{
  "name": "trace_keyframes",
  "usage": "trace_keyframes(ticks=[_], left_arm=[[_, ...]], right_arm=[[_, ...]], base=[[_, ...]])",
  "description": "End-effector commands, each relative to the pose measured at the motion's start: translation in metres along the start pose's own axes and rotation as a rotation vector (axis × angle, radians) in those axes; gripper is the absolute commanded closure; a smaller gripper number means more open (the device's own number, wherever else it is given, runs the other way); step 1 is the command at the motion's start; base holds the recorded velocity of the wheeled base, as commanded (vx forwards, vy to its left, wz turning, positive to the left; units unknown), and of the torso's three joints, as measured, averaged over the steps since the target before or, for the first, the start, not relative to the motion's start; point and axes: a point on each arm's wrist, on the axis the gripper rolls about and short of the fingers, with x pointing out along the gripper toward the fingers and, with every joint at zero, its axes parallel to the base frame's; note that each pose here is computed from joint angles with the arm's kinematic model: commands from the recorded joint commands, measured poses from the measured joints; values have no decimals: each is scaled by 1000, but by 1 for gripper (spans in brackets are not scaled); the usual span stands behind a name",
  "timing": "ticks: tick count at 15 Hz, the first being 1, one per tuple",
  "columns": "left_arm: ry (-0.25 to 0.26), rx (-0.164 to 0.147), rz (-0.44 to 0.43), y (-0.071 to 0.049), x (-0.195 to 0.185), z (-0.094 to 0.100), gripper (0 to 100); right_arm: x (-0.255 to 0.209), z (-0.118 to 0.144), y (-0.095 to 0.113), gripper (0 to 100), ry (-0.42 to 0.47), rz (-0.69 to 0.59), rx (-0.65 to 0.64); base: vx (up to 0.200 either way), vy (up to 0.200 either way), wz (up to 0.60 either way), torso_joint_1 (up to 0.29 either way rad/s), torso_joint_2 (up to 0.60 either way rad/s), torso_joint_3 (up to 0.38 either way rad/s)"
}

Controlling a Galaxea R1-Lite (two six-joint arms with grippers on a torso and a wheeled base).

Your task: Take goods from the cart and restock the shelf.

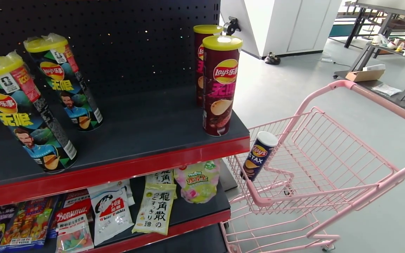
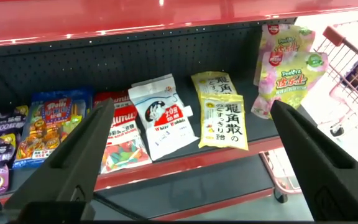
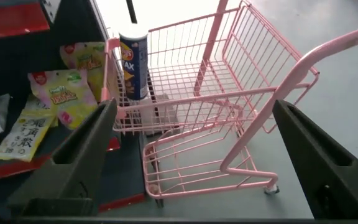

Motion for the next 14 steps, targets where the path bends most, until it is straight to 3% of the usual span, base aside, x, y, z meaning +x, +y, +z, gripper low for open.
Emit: trace_keyframes(ticks=[1,3,4,6,10,14], left_arm=[[0,-2,0,0,0,0,0],[2,0,0,0,0,0,0],[0,1,0,0,0,0,0],[0,4,-2,0,0,0,0],[0,7,-2,0,0,0,0],[0,16,-11,0,0,0,0]], right_arm=[[151,65,21,0,192,204,80],[202,50,39,0,217,288,75],[235,25,49,0,340,334,75],[274,-3,55,0,441,365,86],[320,-43,59,0,478,419,116],[332,-56,58,0,512,424,125]], base=[[0,0,0,0,0,0],[0,0,0,0,0,0],[0,0,0,0,0,0],[0,0,0,0,0,0],[0,0,0,0,0,0],[0,0,0,0,0,0]])
